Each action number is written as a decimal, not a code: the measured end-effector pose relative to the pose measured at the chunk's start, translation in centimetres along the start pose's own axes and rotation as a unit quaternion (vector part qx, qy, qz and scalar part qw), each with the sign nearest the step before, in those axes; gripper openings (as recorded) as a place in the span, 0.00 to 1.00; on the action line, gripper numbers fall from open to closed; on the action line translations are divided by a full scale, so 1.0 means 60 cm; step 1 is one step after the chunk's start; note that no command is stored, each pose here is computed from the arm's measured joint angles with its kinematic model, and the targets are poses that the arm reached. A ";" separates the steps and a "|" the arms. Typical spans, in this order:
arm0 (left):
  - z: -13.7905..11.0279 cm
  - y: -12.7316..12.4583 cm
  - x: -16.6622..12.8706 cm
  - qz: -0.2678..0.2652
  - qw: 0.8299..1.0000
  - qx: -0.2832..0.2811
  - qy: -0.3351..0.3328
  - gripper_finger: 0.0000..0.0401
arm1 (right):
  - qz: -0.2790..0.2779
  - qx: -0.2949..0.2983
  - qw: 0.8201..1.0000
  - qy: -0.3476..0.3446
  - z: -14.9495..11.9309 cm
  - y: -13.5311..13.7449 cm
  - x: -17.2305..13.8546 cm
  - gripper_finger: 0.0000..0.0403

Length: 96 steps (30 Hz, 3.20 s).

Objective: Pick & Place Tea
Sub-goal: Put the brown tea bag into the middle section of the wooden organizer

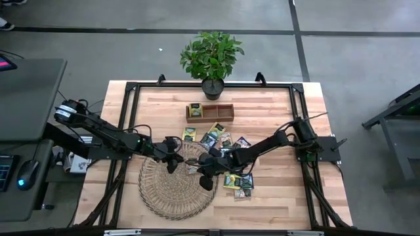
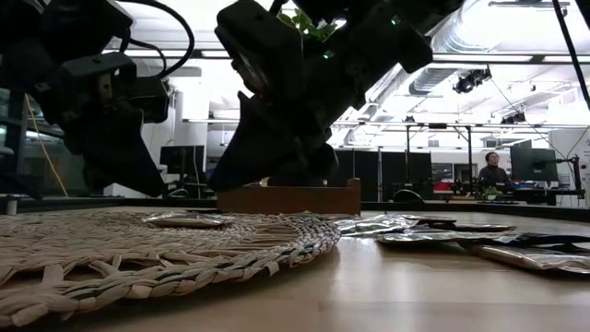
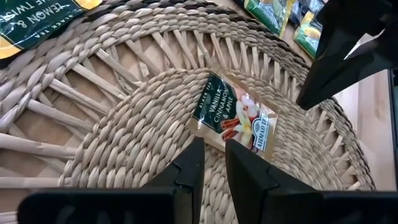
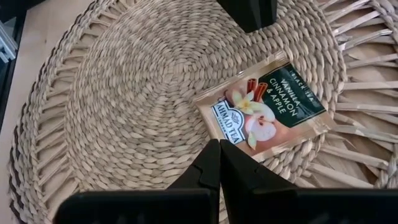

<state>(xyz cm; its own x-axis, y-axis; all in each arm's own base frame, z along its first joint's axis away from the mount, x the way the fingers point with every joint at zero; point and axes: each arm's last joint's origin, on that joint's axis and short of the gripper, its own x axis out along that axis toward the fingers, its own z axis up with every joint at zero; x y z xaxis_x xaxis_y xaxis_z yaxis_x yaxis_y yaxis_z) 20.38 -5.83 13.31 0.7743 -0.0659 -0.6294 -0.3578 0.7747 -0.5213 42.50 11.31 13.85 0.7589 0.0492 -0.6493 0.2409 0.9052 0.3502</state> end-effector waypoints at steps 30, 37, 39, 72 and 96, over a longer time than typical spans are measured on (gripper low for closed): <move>0.001 0.001 0.000 0.011 1.000 -0.011 -0.014 0.16 | 0.005 0.055 0.998 0.028 -0.036 -0.021 0.050 0.00; 0.001 0.003 0.000 0.021 0.996 -0.079 -0.020 0.16 | 0.005 0.059 0.998 0.033 -0.039 -0.022 0.053 0.00; 0.000 0.005 0.003 0.026 0.994 -0.104 -0.020 0.16 | 0.005 0.059 0.998 0.033 -0.039 -0.022 0.053 0.00; -0.001 -0.011 0.053 0.011 0.978 -0.206 -0.001 0.45 | 0.003 0.061 0.998 0.034 -0.043 -0.023 0.054 0.00; -0.006 -0.016 0.054 -0.018 0.975 -0.215 0.061 0.01 | -0.003 0.063 0.998 0.029 -0.042 -0.025 0.055 0.00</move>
<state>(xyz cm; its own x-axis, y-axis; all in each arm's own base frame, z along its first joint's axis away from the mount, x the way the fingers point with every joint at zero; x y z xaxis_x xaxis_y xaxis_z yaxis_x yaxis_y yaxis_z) 23.01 -7.03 11.57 0.7321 -0.1826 -0.6562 -0.5371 0.4377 -0.7211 43.12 11.19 9.50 0.7225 0.0720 -0.6876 0.3216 0.8454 0.4264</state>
